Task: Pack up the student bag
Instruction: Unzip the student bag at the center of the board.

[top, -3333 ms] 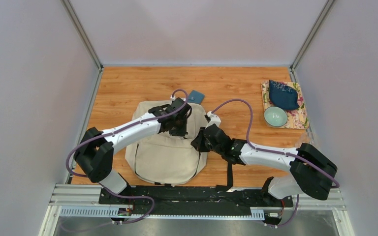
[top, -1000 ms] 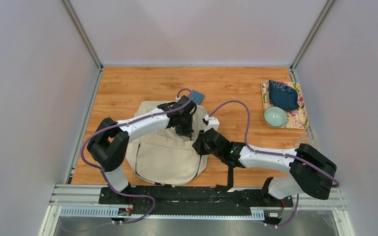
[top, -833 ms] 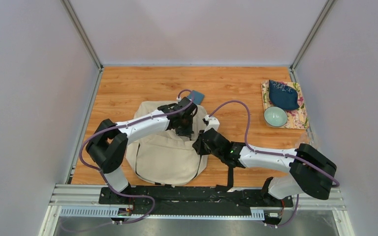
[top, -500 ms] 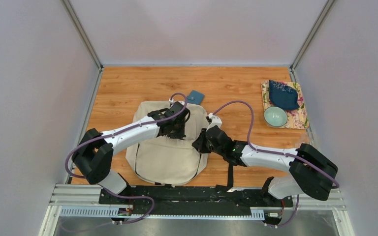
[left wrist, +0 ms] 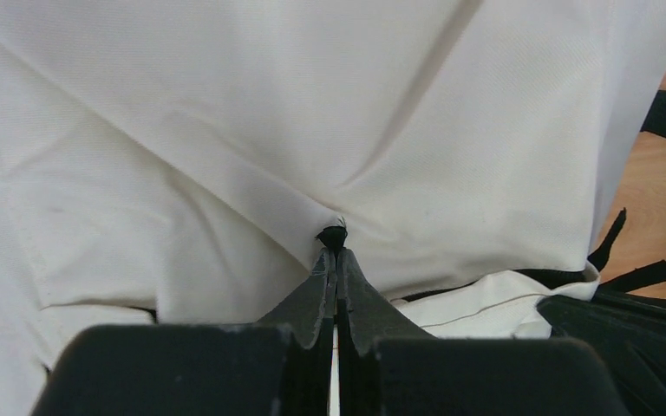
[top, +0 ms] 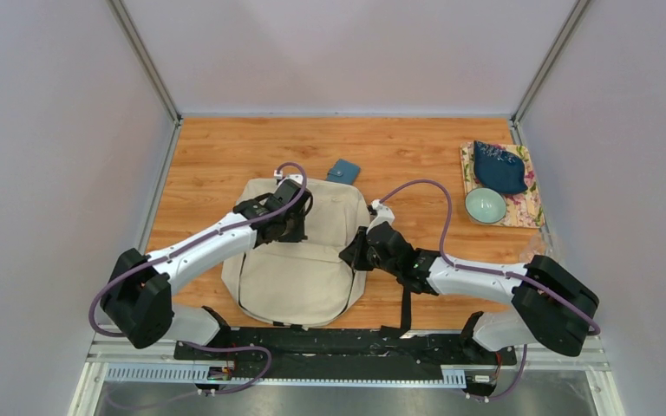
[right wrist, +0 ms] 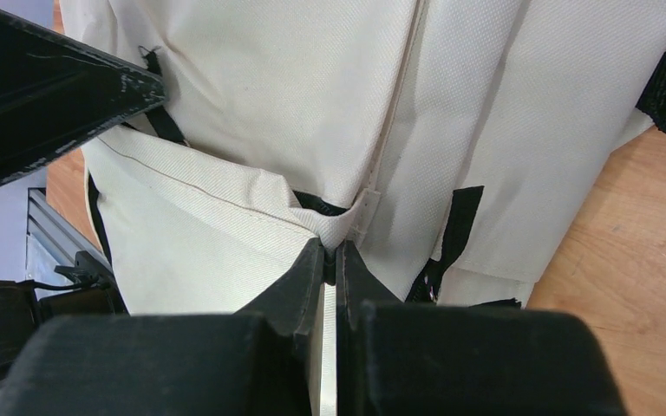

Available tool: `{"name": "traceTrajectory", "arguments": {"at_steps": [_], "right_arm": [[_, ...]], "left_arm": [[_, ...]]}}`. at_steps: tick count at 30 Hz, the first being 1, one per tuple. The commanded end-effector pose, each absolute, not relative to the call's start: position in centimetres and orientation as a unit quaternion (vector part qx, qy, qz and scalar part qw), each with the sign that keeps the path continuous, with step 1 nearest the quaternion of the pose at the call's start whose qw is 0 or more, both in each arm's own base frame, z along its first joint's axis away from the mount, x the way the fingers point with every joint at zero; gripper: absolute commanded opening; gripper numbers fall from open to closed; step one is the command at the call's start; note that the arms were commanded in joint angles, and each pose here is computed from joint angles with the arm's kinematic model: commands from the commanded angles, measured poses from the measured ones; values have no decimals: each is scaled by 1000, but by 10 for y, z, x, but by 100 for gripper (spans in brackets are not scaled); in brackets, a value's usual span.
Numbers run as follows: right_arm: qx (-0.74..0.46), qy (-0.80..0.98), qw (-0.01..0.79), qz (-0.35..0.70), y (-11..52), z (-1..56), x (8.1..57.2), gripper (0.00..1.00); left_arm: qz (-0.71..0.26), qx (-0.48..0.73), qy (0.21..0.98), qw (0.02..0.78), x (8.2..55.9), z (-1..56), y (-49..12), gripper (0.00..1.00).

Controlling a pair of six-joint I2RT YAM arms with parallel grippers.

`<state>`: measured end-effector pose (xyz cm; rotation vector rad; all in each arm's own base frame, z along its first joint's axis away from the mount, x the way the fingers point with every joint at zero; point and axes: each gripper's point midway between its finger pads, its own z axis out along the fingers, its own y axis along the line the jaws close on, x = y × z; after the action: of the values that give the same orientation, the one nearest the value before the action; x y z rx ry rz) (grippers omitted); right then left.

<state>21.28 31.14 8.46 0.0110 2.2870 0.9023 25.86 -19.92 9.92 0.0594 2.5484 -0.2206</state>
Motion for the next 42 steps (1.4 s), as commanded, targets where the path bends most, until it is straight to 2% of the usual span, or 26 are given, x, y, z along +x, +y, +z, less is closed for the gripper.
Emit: {"name": "traceTrajectory", "arguments": {"at_steps": [1,12,16,19,21,22,23,25,26,30,33,36,38,42], "right_arm": [[17,885,340,318,294,74,215,0],[56,893,331,301,266,65,226,0],[62,891,337,299,258,69,228,0],[55,888,345,300,256,78,229,0],[38,884,349,308,258,84,227,0],[25,880,348,323,262,93,223,4],[11,879,351,323,262,97,222,20],[5,882,357,307,253,107,221,37],[7,880,367,301,249,114,222,50],[46,868,416,267,215,139,240,63],[91,860,431,258,189,151,261,64],[120,866,413,256,171,146,283,64],[120,873,384,276,172,141,290,64],[144,865,382,293,165,140,328,64]], "left_arm": [[-39,11,946,322,267,116,-161,0],[24,-61,941,333,249,123,-61,0],[29,-82,936,341,243,127,-39,0],[3,-70,939,338,240,125,-46,0],[-25,-67,941,332,237,122,-56,23],[-35,-68,939,336,236,124,-59,34],[-48,-71,937,339,236,124,-63,52],[-55,-76,931,352,236,129,-63,63],[-54,-78,929,358,237,132,-62,68],[-51,-80,922,375,238,147,-59,75],[-50,-79,922,376,240,150,-59,76],[-46,-80,927,364,241,143,-59,77],[-45,-83,930,356,243,136,-59,77],[-44,-98,933,344,248,125,-53,78]]}}
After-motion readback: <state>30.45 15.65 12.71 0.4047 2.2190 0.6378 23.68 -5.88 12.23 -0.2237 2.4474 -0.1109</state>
